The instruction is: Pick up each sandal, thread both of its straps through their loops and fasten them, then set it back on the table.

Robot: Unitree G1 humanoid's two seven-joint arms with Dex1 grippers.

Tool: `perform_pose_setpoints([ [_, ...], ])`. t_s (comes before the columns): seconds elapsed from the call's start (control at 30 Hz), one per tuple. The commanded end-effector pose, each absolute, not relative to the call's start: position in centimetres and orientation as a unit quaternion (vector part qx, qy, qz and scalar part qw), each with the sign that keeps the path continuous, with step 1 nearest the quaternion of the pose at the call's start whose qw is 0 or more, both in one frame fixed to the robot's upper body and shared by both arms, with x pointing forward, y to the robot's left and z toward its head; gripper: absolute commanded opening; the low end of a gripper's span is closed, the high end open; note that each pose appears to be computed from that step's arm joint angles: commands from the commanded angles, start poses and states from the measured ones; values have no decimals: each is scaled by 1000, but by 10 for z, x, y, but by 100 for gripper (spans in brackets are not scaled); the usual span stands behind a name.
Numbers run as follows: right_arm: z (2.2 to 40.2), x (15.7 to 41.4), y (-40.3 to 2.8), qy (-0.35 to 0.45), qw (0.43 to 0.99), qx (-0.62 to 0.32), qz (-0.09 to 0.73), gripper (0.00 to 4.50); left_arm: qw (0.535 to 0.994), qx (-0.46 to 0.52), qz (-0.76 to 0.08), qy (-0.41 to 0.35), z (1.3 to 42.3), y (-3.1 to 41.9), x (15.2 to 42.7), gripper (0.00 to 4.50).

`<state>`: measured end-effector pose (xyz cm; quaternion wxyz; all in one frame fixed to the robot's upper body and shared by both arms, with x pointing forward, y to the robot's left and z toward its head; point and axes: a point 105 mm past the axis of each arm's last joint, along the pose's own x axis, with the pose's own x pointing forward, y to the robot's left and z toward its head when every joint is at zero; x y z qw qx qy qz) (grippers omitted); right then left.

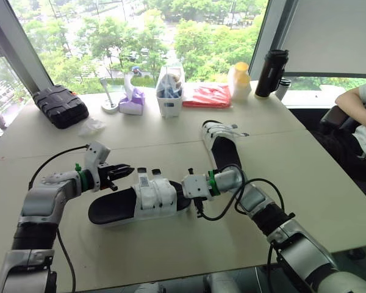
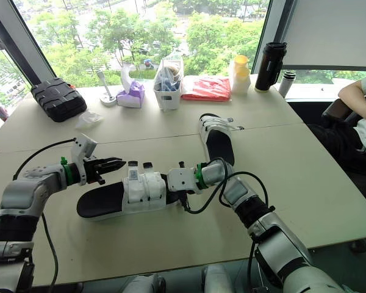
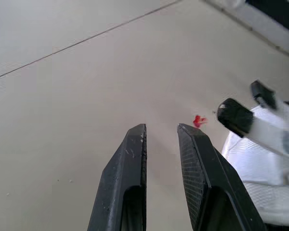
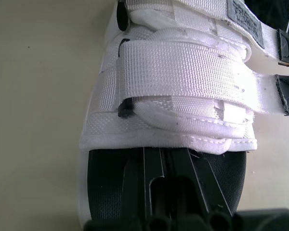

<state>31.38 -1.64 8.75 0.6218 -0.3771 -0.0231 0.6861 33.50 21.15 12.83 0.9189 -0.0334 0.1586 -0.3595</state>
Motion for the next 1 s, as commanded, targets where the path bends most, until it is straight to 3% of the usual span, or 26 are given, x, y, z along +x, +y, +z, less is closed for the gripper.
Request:
perform_pose_setpoints([
  [0.03, 82, 308, -35, 18, 621, -385, 683, 0, 915, -88, -377, 114, 156, 219, 316, 98],
  [0.2, 109, 305, -50, 8, 635, -394, 665, 0, 904, -129, -385, 132, 159, 228, 290, 98],
  [0.27, 118, 303, -58, 7, 641, -397, 656, 54, 891, -165, -398, 141, 162, 227, 279, 100],
  [0.33, 127, 302, -67, 15, 648, -391, 653, 130, 872, -196, -421, 154, 163, 223, 267, 100],
  [0.53, 160, 304, -84, -7, 674, -413, 613, 441, 840, -244, -450, 181, 156, 202, 255, 100],
  [0.77, 187, 297, -92, -20, 689, -412, 596, 441, 827, -261, -444, 225, 135, 187, 254, 100],
  [0.87, 196, 298, -98, -22, 699, -419, 579, 450, 811, -311, -444, 221, 136, 184, 258, 181],
  [1.0, 197, 297, -99, -21, 702, -422, 573, 450, 804, -335, -439, 222, 135, 178, 262, 379],
])
